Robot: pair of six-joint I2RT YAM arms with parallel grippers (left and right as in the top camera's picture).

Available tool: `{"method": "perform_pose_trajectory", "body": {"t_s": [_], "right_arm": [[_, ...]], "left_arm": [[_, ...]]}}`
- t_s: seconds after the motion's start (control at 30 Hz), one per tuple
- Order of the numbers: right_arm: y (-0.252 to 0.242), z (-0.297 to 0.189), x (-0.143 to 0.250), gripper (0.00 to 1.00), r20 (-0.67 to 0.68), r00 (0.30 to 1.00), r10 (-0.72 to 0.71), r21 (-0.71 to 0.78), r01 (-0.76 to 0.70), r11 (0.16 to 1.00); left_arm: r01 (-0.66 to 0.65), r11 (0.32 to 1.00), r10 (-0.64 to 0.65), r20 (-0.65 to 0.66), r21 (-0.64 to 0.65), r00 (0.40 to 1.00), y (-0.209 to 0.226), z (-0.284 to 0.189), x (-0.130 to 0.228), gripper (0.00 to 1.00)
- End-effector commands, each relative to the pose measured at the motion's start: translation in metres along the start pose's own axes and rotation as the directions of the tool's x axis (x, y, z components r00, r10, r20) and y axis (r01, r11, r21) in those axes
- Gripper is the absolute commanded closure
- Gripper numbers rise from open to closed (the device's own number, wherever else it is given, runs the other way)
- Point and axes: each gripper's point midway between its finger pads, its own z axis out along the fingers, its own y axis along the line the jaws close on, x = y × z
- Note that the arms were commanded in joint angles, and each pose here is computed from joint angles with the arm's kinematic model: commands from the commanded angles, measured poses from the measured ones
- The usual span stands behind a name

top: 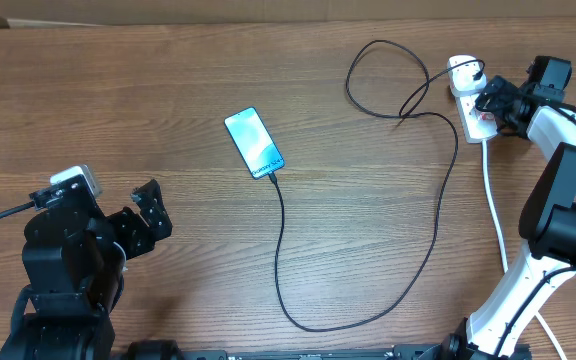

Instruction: Plug charger to phone and switch on socket

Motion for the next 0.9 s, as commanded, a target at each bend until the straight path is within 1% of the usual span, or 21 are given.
{"method": "perform_pose_trajectory", "body": {"t_s": [0.0,0.13,0.27,0.37,0.5,0.57,0.6,0.7,0.87], "right_arm": [[0.003,0.020,0.029,0.00,-0.083,0.996,-0.024,-0.015,0.023,1.000],[0.000,0.027,0.039,0.00,-0.108,0.994,-0.023,-0.012,0.022,1.000],[0.004,0.028,0.040,0.00,-0.113,0.993,-0.024,-0.033,0.020,0.999],[0.005,0.024,0.034,0.00,-0.101,0.995,-0.024,-0.037,0.020,0.999],[0.013,0.000,0.010,0.00,-0.043,0.999,-0.025,-0.054,0.022,0.998],[0.019,-0.020,-0.008,0.00,0.004,1.000,-0.025,-0.068,0.026,0.997],[0.025,-0.042,-0.025,0.00,0.049,0.998,-0.025,-0.082,0.029,0.996],[0.035,-0.086,-0.053,0.00,0.135,0.991,-0.024,-0.107,0.038,0.994],[0.047,-0.162,-0.085,0.00,0.254,0.967,-0.016,-0.142,0.054,0.988]], "left_arm": [[0.004,1.000,-0.004,0.003,-0.013,1.000,0.002,0.001,0.000,0.00],[0.004,1.000,-0.004,0.002,-0.013,1.000,0.002,0.001,0.000,0.00],[0.004,1.000,-0.004,0.003,-0.013,1.000,0.002,0.001,0.000,0.00],[0.004,1.000,-0.004,0.003,-0.013,1.000,0.002,0.001,0.000,0.01],[0.004,1.000,-0.004,0.003,-0.013,1.000,0.002,0.001,0.000,0.00],[0.004,1.000,-0.004,0.003,-0.013,1.000,0.002,0.001,0.000,0.00],[0.004,1.000,-0.004,0.002,-0.013,1.000,0.002,0.001,0.000,0.00],[0.004,1.000,-0.004,0.002,-0.013,1.000,0.002,0.001,0.000,0.00],[0.004,1.000,-0.004,0.003,-0.013,1.000,0.002,0.001,0.000,0.00]]}}
